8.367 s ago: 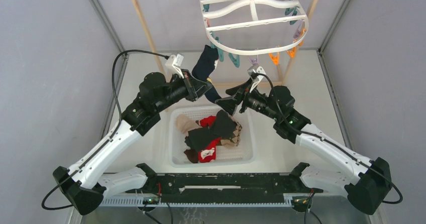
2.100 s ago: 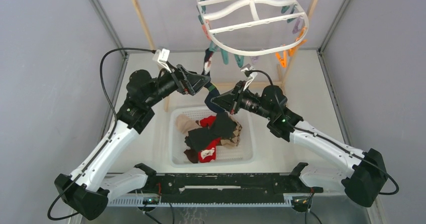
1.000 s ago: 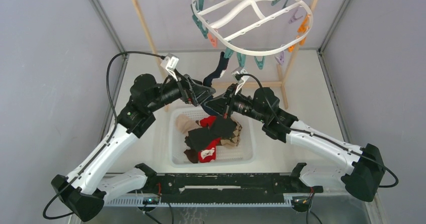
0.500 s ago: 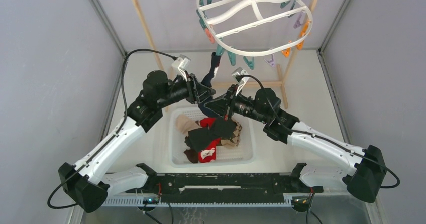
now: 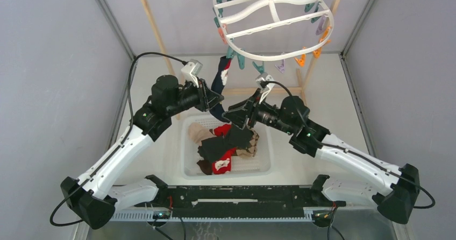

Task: Remove the socks clipped to the hanger
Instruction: Remove the sock from the hanger.

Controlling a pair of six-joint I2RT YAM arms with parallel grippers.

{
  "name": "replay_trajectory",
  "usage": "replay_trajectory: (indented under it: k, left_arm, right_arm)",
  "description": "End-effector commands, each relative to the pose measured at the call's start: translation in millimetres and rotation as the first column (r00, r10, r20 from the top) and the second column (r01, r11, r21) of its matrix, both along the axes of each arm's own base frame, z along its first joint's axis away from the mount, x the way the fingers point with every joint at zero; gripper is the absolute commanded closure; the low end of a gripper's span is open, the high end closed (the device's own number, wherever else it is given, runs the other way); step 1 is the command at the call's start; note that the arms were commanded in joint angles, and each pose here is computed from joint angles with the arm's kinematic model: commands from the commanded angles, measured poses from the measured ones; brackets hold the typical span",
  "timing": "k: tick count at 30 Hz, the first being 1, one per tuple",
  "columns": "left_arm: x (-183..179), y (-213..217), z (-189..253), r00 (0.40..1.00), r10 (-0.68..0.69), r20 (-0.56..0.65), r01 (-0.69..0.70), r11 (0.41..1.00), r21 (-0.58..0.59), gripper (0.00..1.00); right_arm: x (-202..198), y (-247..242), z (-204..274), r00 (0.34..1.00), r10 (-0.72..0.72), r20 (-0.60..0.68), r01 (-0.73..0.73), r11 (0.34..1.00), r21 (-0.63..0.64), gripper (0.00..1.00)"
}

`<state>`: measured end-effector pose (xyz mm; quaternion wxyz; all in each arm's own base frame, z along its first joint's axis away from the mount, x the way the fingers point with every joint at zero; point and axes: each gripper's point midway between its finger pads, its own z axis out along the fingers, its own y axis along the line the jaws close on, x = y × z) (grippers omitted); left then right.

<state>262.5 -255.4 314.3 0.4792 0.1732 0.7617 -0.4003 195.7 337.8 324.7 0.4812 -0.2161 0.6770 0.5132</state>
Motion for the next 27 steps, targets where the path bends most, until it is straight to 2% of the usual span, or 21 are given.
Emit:
replay_trajectory:
  k: [1,6,13,22,27]
  left_arm:
    - [0.8,16.1,35.7,0.993,0.048,0.104,-0.050,0.999,0.016,0.79]
    - [0.0,23.3,36.3,0.990,0.073,0.121,-0.077,0.997,0.026,0.79]
    - [6.2,35.4,42.2,0.984,0.117,0.135,-0.121,0.992,0.025,0.79]
    - [9.0,52.2,57.1,0.976,0.150,0.159,-0.158,0.987,0.039,0.79]
    - [13.6,66.2,63.0,0.969,0.189,0.158,-0.197,0.980,0.031,0.79]
  right_arm:
    - [-1.2,-24.2,55.1,0.993,-0.068,0.092,0.059,0.994,0.093,0.47]
    - [6.2,-41.9,83.3,0.984,-0.141,0.111,0.127,0.984,0.127,0.46]
    - [33.0,-58.9,138.9,0.964,-0.236,0.126,0.204,0.953,0.226,0.53]
    - [60.0,-45.2,173.7,0.958,-0.256,0.128,0.212,0.935,0.283,0.56]
    - [70.9,-33.7,181.8,0.960,-0.259,0.103,0.223,0.936,0.274,0.56]
